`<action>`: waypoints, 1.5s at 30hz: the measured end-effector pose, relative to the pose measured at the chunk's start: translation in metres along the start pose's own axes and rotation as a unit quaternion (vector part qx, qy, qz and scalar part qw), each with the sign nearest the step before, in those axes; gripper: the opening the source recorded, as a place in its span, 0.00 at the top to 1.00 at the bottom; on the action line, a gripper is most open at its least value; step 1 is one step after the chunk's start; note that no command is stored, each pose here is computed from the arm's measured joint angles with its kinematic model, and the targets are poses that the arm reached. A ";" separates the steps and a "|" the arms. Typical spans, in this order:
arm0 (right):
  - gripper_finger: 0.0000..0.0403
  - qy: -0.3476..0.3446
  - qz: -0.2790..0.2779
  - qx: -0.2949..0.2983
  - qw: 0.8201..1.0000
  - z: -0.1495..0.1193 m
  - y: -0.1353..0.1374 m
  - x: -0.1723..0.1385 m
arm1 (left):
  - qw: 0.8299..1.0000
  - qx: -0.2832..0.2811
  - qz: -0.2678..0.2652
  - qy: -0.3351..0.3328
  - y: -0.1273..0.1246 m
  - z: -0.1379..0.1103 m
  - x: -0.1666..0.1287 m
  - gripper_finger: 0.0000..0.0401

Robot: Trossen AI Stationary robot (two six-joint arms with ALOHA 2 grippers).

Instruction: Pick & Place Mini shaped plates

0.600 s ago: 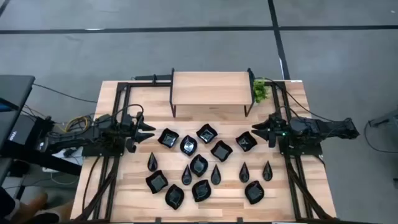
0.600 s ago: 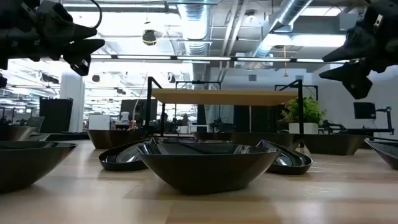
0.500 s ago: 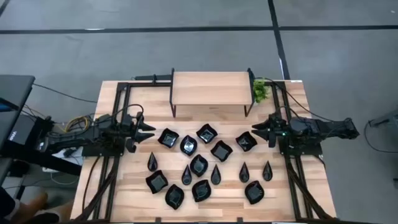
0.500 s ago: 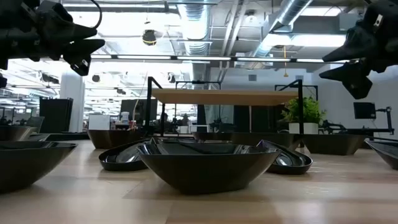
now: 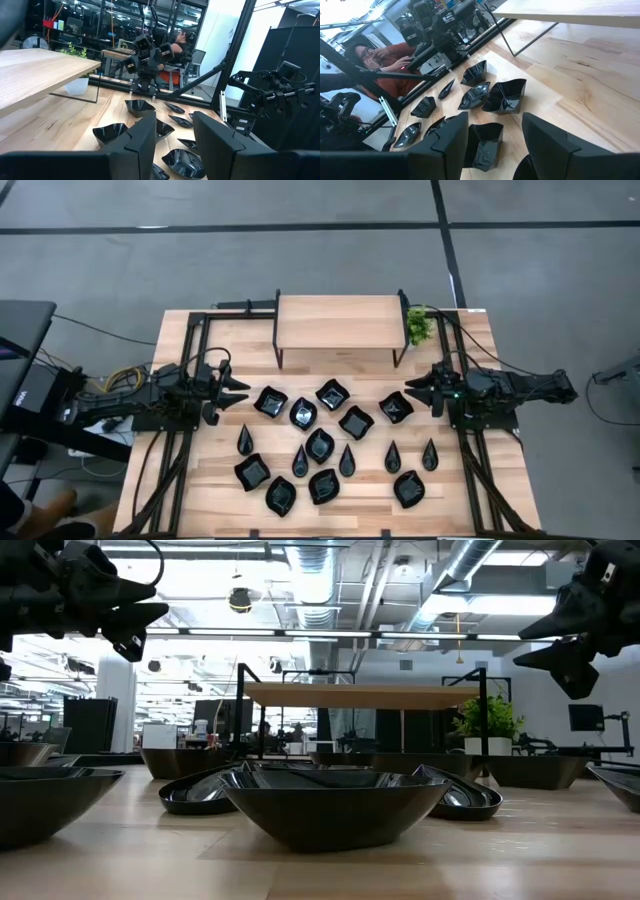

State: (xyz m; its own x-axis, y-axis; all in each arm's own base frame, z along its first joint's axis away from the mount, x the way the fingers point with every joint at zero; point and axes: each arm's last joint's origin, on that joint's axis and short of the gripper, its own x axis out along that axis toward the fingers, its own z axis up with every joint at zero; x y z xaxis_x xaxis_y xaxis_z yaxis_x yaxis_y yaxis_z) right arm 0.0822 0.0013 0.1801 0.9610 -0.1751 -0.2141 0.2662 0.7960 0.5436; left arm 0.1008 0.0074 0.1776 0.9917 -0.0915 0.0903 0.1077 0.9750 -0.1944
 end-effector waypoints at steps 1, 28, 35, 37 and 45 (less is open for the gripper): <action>0.55 0.000 0.000 0.000 1.000 0.000 0.000 0.000 | 1.000 0.000 0.000 0.000 0.000 0.000 0.000 0.67; 0.55 0.000 0.000 0.000 1.000 0.000 0.000 0.000 | 1.000 0.001 -0.001 -0.004 0.000 0.001 0.000 0.67; 0.55 0.000 0.000 0.000 1.000 0.000 0.000 0.000 | 1.000 0.001 -0.001 -0.004 0.000 0.001 0.000 0.67; 0.55 0.000 0.000 0.000 1.000 0.000 0.000 0.000 | 1.000 0.001 -0.001 -0.004 0.000 0.001 0.000 0.67; 0.55 0.004 -0.003 -0.006 1.000 -0.001 -0.001 0.000 | 1.000 0.001 -0.001 -0.005 0.000 0.001 0.000 0.67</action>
State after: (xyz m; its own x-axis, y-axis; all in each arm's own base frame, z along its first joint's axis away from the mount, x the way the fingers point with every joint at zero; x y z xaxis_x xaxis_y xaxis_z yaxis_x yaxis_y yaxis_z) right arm 0.0820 0.0013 0.1791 0.9588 -0.1751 -0.2237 0.2707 0.8015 0.5332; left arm 0.1005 0.0074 0.1786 0.9908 -0.0914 0.1000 0.1093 0.9753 -0.1920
